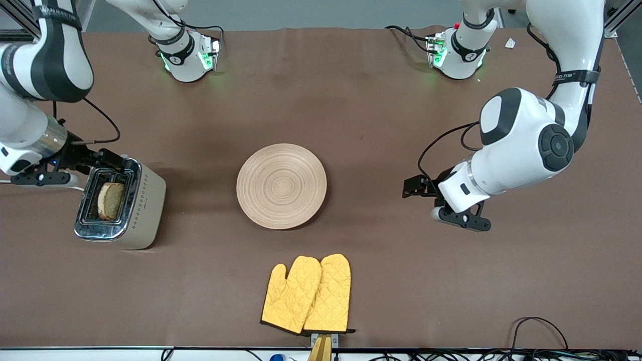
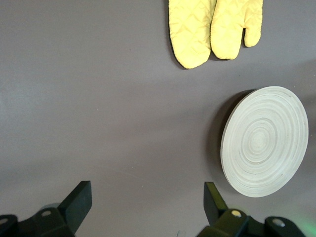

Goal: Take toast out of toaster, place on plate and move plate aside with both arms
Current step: 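Move the right gripper over the toaster and lower onto the toast, then grasp the toast slice with the right gripper and lift it out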

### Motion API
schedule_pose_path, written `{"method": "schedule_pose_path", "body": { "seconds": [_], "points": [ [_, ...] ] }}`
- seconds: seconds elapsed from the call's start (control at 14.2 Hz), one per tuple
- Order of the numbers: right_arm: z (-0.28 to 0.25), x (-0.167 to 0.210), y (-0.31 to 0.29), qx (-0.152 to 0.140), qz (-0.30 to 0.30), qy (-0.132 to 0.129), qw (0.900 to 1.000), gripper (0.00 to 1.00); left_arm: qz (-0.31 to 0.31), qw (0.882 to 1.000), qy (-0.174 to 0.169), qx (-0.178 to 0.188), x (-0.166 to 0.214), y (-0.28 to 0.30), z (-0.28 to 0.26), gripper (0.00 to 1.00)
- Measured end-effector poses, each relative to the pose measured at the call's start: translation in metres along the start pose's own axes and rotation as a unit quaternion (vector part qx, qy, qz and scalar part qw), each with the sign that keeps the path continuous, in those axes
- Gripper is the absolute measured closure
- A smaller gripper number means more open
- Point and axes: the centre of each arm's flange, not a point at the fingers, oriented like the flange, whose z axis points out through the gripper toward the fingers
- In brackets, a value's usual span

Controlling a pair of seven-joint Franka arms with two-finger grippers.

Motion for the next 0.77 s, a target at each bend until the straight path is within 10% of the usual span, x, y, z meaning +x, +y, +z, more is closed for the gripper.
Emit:
{"method": "schedule_pose_path", "body": {
  "seconds": [0.49, 0.77],
  "points": [
    [0.053, 0.028, 0.029, 0.001, 0.009, 0.018, 1.000, 0.04, -0.003, 1.000, 0.005, -0.006, 0.005, -0.002, -0.003, 0.00],
    [0.060, 0.034, 0.032, -0.005, 0.004, 0.013, 1.000, 0.48, 0.000, 1.000, 0.004, -0.006, 0.004, 0.002, -0.002, 0.00]
  ]
}}
